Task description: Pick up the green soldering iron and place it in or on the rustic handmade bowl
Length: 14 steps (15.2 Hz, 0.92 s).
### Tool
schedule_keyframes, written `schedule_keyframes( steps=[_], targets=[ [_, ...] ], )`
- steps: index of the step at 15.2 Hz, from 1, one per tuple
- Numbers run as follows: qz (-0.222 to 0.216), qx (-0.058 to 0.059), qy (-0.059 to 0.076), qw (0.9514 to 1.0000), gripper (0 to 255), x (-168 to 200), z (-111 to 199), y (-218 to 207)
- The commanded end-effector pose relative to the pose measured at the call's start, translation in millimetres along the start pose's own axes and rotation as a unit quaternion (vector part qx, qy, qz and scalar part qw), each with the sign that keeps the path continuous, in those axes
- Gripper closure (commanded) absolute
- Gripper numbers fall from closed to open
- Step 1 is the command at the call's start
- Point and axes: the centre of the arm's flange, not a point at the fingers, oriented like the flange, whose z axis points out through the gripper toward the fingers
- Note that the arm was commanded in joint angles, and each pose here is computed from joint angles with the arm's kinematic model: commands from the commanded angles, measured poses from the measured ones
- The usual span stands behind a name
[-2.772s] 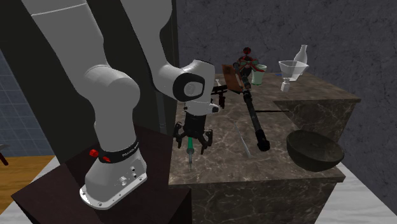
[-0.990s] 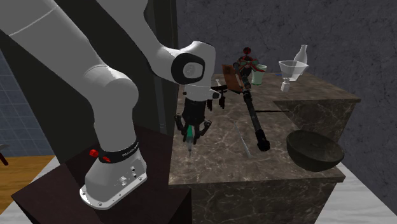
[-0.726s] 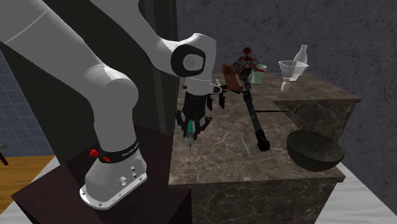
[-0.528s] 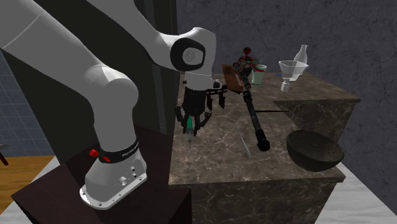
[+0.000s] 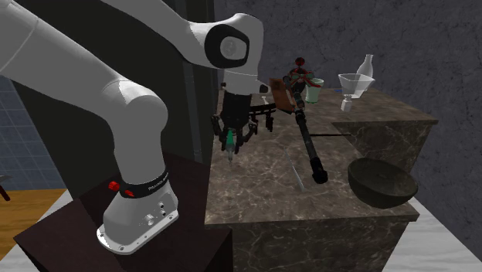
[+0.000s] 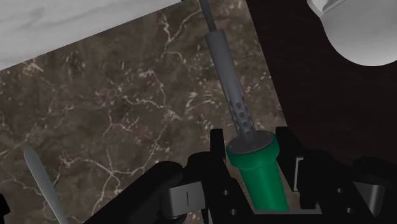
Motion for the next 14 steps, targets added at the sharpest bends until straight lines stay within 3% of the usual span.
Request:
schedule_keyframes(
  steps=[1, 6, 14],
  targets=[
    [0.0, 0.0, 0.0, 1.0, 255, -3, -11, -2],
    [0.0, 0.0, 0.0, 1.0, 255, -7, -35, -4],
    [0.0, 0.0, 0.0, 1.0, 255, 1, -49, 100]
  ],
)
